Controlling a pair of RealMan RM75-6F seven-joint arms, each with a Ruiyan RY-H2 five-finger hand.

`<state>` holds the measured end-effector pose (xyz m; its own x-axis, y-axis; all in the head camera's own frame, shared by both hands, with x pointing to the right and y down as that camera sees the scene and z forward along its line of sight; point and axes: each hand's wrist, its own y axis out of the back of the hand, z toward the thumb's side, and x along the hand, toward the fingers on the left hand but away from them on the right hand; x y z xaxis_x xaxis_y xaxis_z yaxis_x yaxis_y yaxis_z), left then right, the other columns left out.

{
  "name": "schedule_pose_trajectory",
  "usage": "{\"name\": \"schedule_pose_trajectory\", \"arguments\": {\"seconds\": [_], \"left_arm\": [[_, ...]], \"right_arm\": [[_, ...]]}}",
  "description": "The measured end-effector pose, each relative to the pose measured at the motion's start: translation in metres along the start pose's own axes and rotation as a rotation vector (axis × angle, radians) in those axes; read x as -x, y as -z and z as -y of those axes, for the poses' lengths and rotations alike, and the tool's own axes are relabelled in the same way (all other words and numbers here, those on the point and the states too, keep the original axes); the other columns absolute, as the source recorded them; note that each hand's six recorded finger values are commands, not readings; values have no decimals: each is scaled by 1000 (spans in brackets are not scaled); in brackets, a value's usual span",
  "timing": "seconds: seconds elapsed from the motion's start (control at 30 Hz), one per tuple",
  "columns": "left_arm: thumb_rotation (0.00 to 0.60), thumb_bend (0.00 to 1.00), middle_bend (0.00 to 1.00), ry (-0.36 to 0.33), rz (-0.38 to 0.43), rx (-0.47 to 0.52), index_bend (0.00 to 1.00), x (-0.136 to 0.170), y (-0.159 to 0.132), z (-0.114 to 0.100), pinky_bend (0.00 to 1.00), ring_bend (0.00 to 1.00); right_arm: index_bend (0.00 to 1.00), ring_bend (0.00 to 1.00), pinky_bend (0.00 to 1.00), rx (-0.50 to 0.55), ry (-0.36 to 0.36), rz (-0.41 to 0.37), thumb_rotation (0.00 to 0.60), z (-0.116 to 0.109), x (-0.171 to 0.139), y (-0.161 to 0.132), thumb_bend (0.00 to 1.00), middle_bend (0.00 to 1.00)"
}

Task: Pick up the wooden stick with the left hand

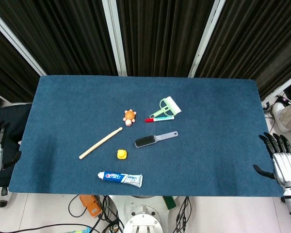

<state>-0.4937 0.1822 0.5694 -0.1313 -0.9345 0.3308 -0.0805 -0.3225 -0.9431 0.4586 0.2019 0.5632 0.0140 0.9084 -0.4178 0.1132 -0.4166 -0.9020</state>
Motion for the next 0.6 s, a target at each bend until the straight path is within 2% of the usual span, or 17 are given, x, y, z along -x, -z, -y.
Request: {"name": "schedule_pose_trajectory", "arguments": {"seconds": [0.37,0.6], "left_arm": [[600,252,0,12,-3,-9,0,-2,0,4,127,0],[600,252,0,40,43,-7,0,-4,-14,18,149,1]], "right_arm": [[164,83,0,5,-19,15,600,3,-1,2,293,136],[164,84,0,-22,-24,18,600,4,-1,1,293,137]]}}
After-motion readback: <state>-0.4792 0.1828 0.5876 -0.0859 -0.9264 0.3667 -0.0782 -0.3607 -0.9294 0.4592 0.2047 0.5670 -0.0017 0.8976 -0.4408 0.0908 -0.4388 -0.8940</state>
